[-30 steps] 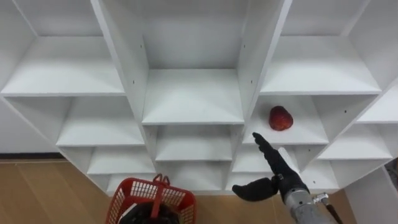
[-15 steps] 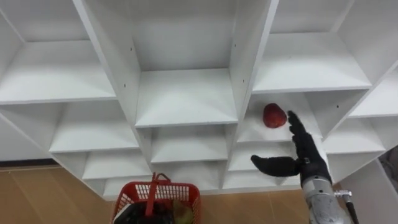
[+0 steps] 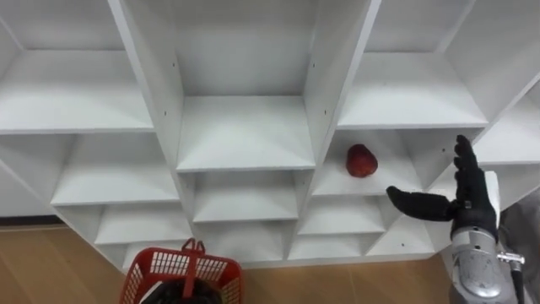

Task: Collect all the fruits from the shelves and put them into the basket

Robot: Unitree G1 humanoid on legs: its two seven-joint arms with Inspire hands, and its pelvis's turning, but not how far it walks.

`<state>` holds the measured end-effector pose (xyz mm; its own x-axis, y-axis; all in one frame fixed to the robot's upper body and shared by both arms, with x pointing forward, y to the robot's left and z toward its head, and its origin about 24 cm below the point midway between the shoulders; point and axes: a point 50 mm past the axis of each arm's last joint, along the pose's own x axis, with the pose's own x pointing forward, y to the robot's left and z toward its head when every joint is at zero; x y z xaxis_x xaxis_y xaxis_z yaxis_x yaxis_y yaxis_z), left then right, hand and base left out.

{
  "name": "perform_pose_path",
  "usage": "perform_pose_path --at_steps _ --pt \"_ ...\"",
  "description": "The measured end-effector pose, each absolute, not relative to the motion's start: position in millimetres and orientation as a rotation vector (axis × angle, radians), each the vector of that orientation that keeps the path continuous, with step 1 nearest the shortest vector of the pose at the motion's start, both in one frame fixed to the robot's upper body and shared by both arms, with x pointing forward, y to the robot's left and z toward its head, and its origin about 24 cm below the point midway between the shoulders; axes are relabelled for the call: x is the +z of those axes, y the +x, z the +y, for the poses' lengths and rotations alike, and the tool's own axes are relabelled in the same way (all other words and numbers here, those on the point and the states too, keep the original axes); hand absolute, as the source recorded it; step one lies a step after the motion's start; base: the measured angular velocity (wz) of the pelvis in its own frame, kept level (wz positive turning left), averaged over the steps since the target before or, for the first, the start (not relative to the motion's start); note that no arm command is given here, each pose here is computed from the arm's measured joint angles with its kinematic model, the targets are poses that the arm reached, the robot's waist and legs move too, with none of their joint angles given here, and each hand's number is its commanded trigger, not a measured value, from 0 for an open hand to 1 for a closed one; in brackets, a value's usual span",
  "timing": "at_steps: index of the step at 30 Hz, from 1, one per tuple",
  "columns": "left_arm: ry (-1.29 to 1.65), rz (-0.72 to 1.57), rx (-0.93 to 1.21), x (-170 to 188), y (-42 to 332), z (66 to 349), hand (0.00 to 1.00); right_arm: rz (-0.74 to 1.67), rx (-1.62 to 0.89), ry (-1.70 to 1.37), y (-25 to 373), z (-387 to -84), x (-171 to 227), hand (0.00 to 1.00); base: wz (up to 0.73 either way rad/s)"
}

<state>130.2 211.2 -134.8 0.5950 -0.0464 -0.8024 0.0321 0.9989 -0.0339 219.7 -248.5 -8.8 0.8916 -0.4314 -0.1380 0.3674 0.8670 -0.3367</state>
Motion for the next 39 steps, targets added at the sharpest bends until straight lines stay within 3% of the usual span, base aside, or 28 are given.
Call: perform_pose_path --at_steps 10,24,39 --pt "0.008 0.939 -0.058 -134.8 130.1 211.7 1.0 0.228 -0.445 -0.332 218.4 -252.3 -12.0 0.0 0.04" --pt "0.113 0.866 -0.123 -121.4 161.9 207.6 1.0 0.36 -0.394 -0.348 260.8 -257.9 -25.9 0.0 0.0" --pt "0.132 0.964 -0.107 -134.7 150.7 206.0 1.0 0.409 -0.406 -0.27 284.8 -255.9 -24.3 0.0 0.21"
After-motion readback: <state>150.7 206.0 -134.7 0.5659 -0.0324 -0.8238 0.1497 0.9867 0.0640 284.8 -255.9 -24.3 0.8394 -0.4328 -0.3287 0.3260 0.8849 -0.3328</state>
